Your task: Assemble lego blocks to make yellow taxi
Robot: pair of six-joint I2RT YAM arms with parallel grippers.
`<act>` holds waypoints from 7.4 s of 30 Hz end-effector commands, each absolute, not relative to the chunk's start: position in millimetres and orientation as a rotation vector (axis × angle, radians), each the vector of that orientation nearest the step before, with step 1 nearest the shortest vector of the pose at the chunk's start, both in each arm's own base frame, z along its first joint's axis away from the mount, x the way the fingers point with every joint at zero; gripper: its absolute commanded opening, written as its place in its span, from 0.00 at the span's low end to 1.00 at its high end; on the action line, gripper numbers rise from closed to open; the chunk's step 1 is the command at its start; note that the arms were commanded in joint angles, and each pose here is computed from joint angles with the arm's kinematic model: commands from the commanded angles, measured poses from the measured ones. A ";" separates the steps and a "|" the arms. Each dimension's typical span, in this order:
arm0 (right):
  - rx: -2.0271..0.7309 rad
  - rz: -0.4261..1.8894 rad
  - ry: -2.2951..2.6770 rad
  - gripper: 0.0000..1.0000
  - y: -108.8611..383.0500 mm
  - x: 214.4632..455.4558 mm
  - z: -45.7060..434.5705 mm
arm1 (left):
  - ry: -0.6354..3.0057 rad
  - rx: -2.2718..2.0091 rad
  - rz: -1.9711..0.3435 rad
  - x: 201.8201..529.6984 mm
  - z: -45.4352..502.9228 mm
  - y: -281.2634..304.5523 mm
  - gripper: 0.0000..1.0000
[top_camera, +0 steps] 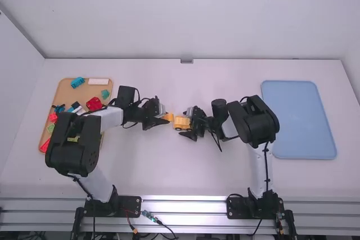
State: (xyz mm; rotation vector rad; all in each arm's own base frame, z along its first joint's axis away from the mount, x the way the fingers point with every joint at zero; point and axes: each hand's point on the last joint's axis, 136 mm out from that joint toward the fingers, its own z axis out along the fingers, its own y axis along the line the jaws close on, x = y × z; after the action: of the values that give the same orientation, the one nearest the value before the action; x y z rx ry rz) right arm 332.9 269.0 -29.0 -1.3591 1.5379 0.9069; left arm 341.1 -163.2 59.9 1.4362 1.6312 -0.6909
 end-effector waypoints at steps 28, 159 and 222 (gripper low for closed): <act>-1.449 1.052 1.396 0.64 261.8 318.3 -25.5 | 1.589 1.489 -0.712 335.7 56.3 -210.6 0.02; -1.510 1.078 1.320 0.39 255.0 305.9 -28.2 | 1.774 1.600 -0.691 309.3 -20.5 -239.2 0.18; -1.511 1.041 1.490 0.73 278.3 321.3 -36.8 | 1.707 1.088 -0.621 358.0 128.7 -94.9 0.99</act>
State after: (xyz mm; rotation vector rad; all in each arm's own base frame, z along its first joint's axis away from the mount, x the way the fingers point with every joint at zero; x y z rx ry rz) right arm 318.5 280.4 -27.4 -1.5212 1.4396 1.0507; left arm 363.1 -91.8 123.0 1.0873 1.7343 -0.5907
